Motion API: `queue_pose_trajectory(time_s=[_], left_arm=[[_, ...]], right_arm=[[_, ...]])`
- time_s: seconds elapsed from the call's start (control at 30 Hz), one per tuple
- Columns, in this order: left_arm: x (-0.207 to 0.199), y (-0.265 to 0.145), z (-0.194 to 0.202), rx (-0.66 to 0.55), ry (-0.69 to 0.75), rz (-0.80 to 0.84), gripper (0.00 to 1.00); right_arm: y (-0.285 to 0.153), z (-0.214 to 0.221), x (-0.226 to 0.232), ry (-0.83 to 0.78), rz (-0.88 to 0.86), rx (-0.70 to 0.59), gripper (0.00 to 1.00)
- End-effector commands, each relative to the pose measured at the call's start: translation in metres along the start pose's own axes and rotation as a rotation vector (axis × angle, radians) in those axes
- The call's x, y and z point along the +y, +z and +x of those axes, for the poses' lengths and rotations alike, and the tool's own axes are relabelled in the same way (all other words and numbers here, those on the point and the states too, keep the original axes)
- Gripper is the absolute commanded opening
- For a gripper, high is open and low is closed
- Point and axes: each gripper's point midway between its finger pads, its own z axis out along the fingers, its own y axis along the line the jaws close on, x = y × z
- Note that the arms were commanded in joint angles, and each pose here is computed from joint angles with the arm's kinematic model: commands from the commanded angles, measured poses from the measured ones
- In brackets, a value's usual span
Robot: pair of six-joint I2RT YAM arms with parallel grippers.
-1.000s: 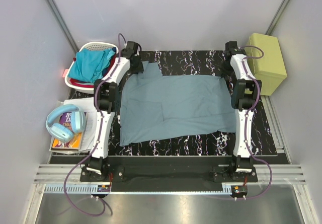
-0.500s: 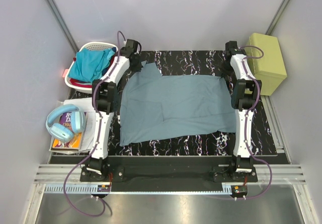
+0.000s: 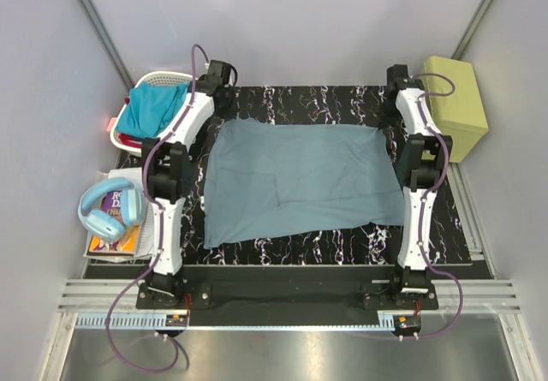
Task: Fold and stack the t-shirts
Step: Fold the other side of the tshirt into a rectangle
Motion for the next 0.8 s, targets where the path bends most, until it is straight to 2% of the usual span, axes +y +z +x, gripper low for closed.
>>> queue_pose_trajectory(time_s=[0.0,0.1,0.17,0.3,0.6,0.77], left_arm=[[-0.006,-0.037,-0.022,-0.085,0.007,0.012,0.0],[-0.007,-0.045,-0.017,-0.08,0.01,0.014,0.0],[-0.01,-0.053,-0.014,-0.083,0.02,0.015,0.0],[-0.008,-0.055,0.008,-0.042,0.034,0.0,0.0],[-0.007,-0.069,0.05,0.016,0.051,-0.024,0.0],[-0.006,-0.084,0.073,0.027,0.061,-0.044,0.0]], right_arm=[[-0.073,-0.026,0.018,0.017,-0.092,-0.106,0.0],[-0.09,-0.024,0.015,0.007,-0.09,-0.128,0.0],[-0.092,-0.009,0.016,-0.023,-0.076,-0.122,0.0],[-0.117,0.004,0.008,-0.038,-0.081,-0.153,0.0],[-0.106,0.055,-0.042,-0.064,0.008,-0.085,0.0],[-0.114,0.058,-0.055,-0.067,0.025,-0.105,0.0]])
